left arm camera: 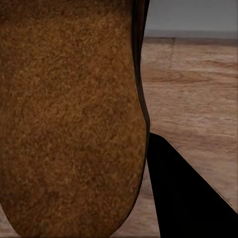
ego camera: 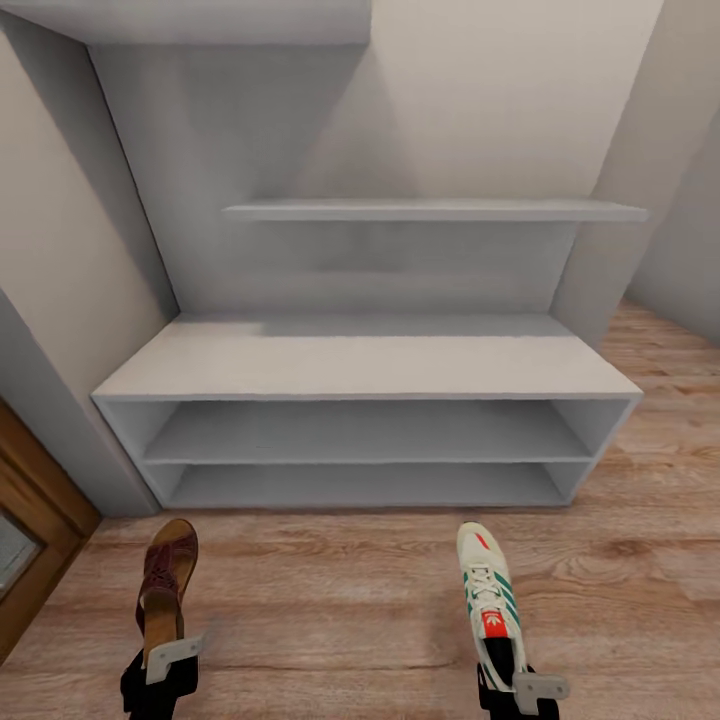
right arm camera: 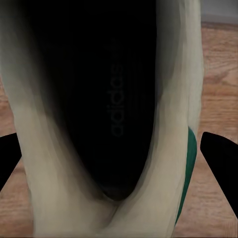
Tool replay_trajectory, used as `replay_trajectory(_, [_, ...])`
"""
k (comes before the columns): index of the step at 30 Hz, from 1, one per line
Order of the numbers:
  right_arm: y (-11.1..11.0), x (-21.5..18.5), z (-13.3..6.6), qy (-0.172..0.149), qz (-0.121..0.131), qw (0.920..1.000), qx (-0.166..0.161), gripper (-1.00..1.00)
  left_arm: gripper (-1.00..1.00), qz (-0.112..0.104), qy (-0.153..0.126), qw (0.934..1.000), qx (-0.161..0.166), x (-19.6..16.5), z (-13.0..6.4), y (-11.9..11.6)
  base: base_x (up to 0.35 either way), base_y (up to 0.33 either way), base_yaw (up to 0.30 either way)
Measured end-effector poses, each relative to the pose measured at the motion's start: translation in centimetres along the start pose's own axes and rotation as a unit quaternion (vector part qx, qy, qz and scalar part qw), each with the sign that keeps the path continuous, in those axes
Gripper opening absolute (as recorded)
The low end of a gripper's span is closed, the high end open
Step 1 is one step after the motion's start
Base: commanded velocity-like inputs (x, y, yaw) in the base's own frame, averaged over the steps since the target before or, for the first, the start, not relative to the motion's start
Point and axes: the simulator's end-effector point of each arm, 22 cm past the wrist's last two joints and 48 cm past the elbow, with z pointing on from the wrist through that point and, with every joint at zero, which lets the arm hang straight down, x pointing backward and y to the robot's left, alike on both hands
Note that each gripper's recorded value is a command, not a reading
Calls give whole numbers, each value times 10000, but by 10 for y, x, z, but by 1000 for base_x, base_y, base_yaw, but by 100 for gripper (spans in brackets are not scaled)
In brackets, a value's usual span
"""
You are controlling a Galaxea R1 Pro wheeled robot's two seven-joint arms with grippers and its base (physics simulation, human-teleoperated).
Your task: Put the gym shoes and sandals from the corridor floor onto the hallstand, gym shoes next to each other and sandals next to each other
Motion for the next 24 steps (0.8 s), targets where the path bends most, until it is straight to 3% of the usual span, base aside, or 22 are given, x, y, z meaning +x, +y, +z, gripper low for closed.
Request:
replay_trajectory(16, [0,0,0,-2,1,10000,3,-100,-100,-1,-4,10000,2,0,0,0,-16,12,0])
replay_trajectory(24, [-1,0,0,2,-3,10000,5,-100,-100,-1,-4,10000,0,0,0,0,-194,119,0])
